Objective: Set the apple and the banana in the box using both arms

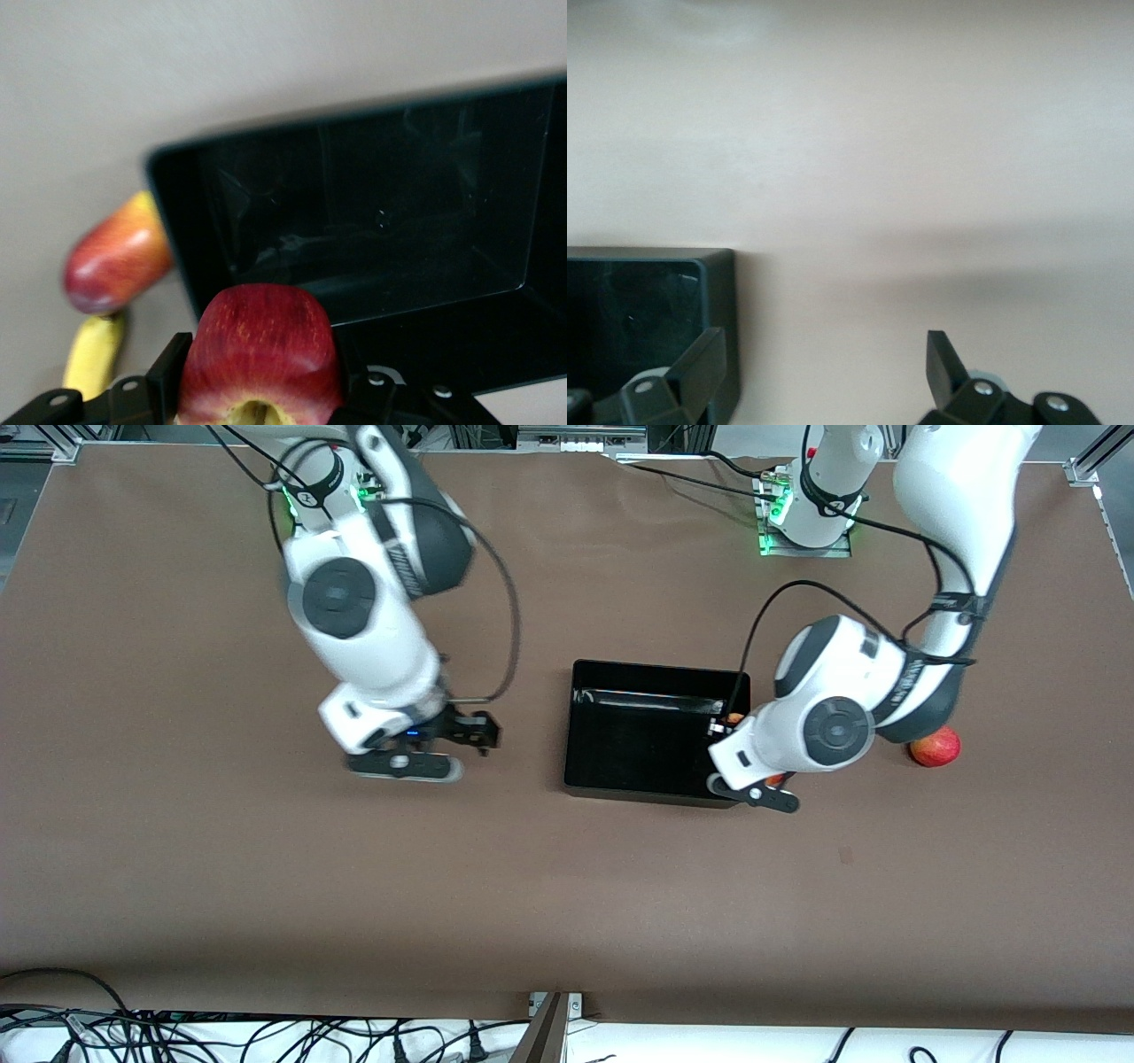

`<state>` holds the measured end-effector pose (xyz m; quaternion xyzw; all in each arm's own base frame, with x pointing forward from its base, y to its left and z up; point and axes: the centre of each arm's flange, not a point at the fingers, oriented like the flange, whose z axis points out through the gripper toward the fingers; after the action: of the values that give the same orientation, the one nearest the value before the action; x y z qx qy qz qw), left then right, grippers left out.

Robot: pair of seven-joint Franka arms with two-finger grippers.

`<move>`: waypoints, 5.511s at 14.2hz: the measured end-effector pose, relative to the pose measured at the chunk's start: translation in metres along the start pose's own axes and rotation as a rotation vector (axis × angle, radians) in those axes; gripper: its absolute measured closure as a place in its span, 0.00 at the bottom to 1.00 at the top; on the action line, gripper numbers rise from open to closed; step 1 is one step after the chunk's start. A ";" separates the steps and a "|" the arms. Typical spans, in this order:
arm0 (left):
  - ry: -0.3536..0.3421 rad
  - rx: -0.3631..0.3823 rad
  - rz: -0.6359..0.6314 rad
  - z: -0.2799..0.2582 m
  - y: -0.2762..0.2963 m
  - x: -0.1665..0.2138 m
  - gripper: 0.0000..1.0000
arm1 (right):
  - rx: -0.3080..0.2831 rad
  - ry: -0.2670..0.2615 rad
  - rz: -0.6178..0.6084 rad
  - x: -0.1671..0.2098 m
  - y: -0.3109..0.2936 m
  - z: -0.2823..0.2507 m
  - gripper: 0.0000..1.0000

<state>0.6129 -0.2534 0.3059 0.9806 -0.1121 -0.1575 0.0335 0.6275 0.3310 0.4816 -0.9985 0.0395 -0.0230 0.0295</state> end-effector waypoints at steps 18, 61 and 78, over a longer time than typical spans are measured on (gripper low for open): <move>0.003 0.003 -0.071 0.092 0.019 -0.029 0.01 | -0.054 -0.102 -0.174 -0.041 0.251 -0.097 0.00; -0.112 -0.031 0.030 -0.088 -0.118 -0.077 0.66 | -0.054 -0.042 -0.211 -0.036 0.230 -0.117 0.00; -0.058 -0.020 -0.012 0.098 0.119 0.015 0.66 | -0.054 -0.043 -0.211 -0.036 0.230 -0.116 0.00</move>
<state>0.5707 -0.3752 0.2201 0.9759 -0.1054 -0.1871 0.0391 0.5681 0.0979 0.5822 -0.9978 -0.0658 -0.0036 0.0009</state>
